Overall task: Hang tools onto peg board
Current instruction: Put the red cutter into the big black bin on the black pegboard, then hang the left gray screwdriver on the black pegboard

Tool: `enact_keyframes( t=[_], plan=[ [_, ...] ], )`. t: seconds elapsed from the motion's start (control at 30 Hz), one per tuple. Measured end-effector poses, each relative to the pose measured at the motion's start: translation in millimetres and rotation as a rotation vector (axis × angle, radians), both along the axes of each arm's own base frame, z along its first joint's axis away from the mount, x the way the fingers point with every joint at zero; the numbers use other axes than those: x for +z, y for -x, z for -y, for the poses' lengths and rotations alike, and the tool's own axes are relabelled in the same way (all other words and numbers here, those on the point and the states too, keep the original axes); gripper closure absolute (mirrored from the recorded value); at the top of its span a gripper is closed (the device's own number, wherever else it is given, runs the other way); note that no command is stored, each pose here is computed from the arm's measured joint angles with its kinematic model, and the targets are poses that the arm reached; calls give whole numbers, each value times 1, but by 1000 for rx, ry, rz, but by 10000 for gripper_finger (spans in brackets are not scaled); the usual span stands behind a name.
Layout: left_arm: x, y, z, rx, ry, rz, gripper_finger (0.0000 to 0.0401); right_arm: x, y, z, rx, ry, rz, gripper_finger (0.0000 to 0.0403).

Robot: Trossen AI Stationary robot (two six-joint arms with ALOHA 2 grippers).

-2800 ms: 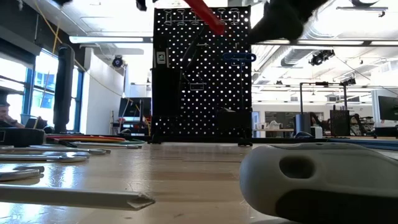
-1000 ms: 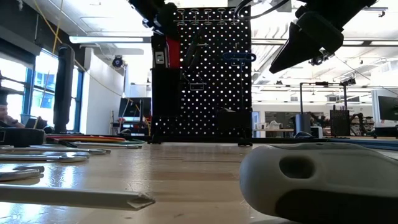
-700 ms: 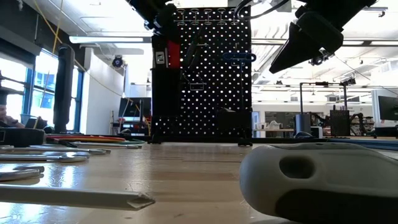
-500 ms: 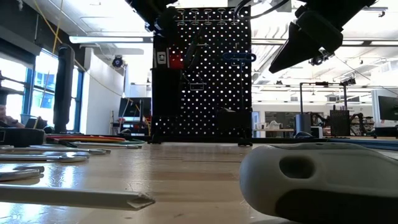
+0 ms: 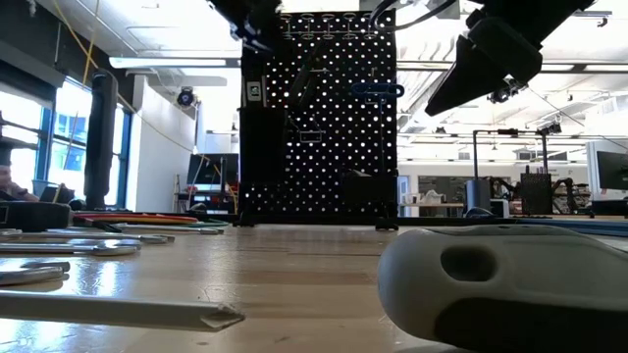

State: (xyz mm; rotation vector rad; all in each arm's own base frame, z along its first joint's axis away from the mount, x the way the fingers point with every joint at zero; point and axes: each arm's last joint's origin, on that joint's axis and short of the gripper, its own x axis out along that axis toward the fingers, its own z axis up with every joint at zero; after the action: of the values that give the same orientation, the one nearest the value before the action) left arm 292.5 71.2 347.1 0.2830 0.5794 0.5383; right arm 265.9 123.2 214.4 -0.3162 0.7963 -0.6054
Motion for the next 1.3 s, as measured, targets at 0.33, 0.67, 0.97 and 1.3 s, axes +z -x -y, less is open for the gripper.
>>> enact_keyframes(
  t=[0.33, 0.67, 0.97, 1.3],
  plan=[
    [21, -1, 53, -187, -18, 2, 204, 0, 1, 0, -5, 2, -9, 235],
    [12, 9, 115, -348, 56, -92, 204, -1, 3, -1, 0, -4, -17, 235],
    [2, 22, 158, -458, 106, -125, 204, -1, 3, -1, -1, -28, -17, 235],
    [-22, 31, 180, -475, 168, -166, 204, -2, -1, -6, 49, -116, -33, 235]
  ],
)
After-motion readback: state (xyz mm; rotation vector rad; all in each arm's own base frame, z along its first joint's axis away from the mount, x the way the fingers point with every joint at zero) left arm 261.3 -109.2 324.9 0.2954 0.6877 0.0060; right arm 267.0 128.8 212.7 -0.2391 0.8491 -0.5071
